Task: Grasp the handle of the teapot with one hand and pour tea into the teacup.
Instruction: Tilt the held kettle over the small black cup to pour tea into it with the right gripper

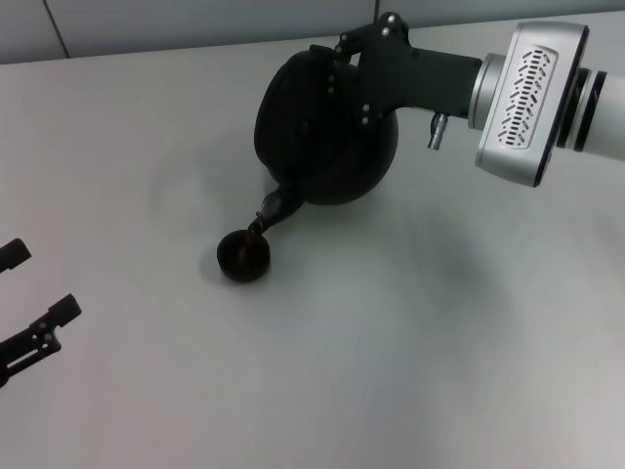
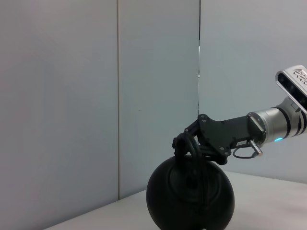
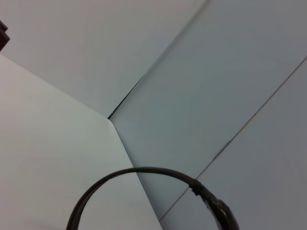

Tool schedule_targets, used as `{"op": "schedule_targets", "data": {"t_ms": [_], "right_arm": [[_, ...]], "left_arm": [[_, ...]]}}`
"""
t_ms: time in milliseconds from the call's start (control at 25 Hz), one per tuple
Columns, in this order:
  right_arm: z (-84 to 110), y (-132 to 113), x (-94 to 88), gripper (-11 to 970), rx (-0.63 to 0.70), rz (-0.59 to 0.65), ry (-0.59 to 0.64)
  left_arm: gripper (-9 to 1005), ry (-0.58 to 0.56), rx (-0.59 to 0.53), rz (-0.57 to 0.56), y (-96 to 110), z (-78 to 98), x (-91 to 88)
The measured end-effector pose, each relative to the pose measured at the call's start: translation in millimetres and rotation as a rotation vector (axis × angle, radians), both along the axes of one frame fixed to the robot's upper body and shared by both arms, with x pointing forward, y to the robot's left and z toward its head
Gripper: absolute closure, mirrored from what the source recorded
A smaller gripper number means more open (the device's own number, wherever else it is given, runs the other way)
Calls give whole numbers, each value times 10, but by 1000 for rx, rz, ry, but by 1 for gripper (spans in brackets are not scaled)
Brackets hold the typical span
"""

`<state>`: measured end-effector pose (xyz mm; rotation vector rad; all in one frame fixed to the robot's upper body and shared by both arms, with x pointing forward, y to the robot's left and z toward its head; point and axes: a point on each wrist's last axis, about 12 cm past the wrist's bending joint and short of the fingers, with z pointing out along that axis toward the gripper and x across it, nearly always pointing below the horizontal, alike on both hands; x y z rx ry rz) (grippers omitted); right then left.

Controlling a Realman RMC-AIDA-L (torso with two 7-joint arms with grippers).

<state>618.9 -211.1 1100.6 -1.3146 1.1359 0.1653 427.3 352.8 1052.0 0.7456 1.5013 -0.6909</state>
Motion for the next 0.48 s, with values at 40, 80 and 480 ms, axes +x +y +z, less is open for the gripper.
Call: {"op": "schedule_targets", "data": {"t_ms": [40, 80, 480], "right_arm": [[0, 0, 0, 872, 4, -1, 5], [0, 0, 0, 872, 9, -3, 13], [-48, -103, -40, 872, 138, -69, 210]], "left_arm": [[170, 0, 0, 0, 0, 0, 0], [170, -2, -2, 2, 2, 3, 2], [169, 1, -7, 5, 3, 6, 5]]}}
